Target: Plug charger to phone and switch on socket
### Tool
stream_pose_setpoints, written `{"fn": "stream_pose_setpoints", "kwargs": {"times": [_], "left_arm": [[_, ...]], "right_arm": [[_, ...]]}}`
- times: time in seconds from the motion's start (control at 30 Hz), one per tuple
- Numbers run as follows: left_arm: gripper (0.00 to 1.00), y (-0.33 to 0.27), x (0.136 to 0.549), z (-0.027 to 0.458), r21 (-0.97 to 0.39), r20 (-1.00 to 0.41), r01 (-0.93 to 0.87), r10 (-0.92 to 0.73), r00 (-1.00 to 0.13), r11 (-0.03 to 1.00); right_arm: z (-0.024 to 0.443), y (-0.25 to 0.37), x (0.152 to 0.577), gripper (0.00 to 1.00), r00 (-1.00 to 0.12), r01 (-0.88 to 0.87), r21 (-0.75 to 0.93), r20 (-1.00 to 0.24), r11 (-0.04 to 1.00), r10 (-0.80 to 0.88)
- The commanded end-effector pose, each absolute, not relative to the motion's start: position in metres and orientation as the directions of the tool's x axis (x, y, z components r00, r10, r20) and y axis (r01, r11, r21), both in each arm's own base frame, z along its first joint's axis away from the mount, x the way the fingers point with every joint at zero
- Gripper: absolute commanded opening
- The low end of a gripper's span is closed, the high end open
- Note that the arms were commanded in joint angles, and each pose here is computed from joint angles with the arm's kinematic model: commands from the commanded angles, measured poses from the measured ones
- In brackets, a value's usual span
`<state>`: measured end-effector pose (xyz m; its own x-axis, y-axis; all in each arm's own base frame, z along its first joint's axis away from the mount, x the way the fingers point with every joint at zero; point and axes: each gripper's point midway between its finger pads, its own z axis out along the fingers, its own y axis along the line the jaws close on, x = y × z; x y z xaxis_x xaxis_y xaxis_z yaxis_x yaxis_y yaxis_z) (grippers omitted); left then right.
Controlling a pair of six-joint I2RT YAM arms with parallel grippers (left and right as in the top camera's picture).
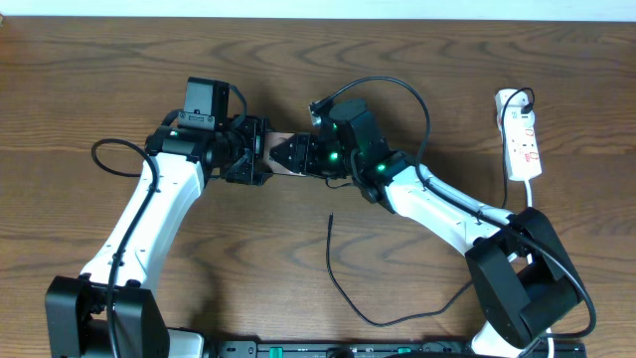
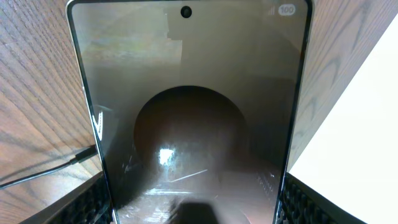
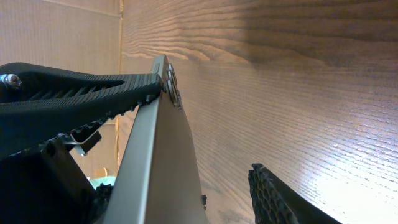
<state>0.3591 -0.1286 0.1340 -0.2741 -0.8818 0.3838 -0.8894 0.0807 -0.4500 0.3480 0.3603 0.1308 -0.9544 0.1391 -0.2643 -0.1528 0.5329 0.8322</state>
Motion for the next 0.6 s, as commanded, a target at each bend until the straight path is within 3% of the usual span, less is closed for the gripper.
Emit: {"fn": "stream_pose_setpoints", "kwargs": {"times": [0.0, 0.57], "left_arm": [[0.07, -0.1343, 0.3594, 0.1481, -0.482, 0.396, -0.872, -0.869, -0.298, 0.079], [0.07, -0.1345, 0.3593, 0.1481, -0.482, 0.396, -0.872, -0.868, -0.299, 0.08]], "right_arm": [[0.1343, 0.3655, 0.3484, 0.44, -0.952, -0.165, 0.832, -0.275, 0.53, 0.135], [0.1344, 0.3656, 0.3483, 0.27, -0.952, -0.165, 0.832, -0.275, 0.53, 0.135]]}}
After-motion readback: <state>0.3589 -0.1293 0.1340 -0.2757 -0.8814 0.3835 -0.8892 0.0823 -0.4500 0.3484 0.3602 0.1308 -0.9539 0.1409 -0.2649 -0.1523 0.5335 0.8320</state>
